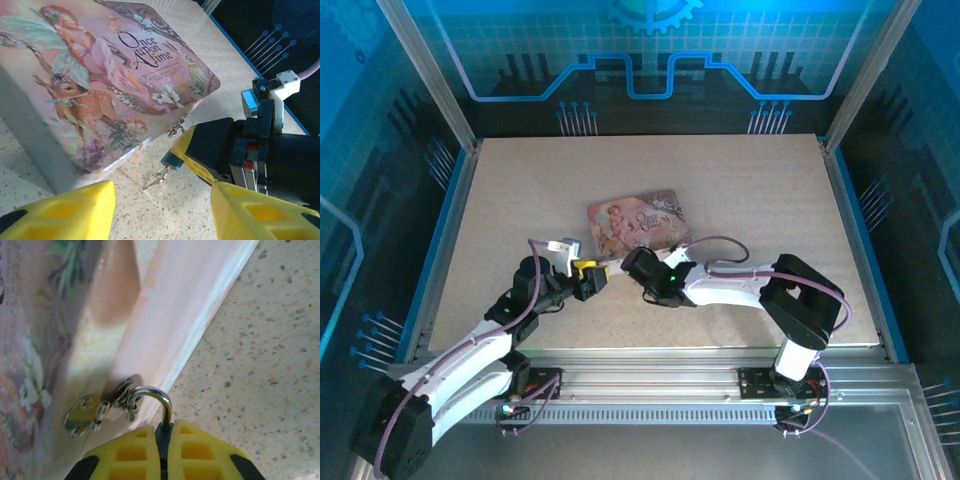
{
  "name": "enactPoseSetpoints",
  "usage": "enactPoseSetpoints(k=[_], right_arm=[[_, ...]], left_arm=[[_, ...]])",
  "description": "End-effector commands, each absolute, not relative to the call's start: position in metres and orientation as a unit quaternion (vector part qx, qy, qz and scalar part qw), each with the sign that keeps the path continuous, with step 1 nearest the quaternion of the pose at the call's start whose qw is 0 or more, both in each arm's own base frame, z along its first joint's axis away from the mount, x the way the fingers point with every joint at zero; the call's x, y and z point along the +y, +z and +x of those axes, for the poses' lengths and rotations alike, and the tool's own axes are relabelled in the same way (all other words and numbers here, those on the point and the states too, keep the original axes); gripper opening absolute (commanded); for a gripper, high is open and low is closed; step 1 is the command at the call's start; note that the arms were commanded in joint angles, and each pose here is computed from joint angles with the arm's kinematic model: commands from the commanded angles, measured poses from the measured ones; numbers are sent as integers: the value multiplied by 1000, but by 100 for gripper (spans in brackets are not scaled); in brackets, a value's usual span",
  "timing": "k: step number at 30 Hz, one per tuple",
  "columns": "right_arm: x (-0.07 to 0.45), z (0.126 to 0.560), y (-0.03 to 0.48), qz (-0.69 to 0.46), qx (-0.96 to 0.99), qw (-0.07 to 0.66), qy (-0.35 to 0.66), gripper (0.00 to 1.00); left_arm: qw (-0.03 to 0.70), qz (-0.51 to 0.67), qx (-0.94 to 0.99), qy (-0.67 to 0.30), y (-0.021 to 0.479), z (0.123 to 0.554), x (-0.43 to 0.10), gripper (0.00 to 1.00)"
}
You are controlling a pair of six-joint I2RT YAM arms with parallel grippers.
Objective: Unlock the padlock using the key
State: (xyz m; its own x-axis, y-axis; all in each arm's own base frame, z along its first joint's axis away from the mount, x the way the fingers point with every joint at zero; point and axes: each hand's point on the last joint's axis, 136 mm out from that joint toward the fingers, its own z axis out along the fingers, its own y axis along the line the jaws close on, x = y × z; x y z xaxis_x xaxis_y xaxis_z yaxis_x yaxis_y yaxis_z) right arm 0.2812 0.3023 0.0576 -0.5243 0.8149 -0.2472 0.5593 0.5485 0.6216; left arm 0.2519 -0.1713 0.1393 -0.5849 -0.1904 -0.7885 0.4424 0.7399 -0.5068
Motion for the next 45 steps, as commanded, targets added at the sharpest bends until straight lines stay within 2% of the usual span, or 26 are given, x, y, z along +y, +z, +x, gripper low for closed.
enactPoseSetpoints(k=[1,8,20,31,45], right_arm=[[301,290,65,417,818,287,273,0],[312,297,77,393,819,289,303,0],[288,298,96,413,805,312,290,0],[270,291,68,436,813,284,262,0],[258,289,71,432,817,290,247,0]], left_arm=[[442,87,821,-352,131,246,-170,54],[440,87,823,-349,128,246,-169,54],[439,87,824,-348,126,245,-168,54],[442,84,823,-346,128,245,-165,54],[445,84,822,-344,129,243,-163,55]])
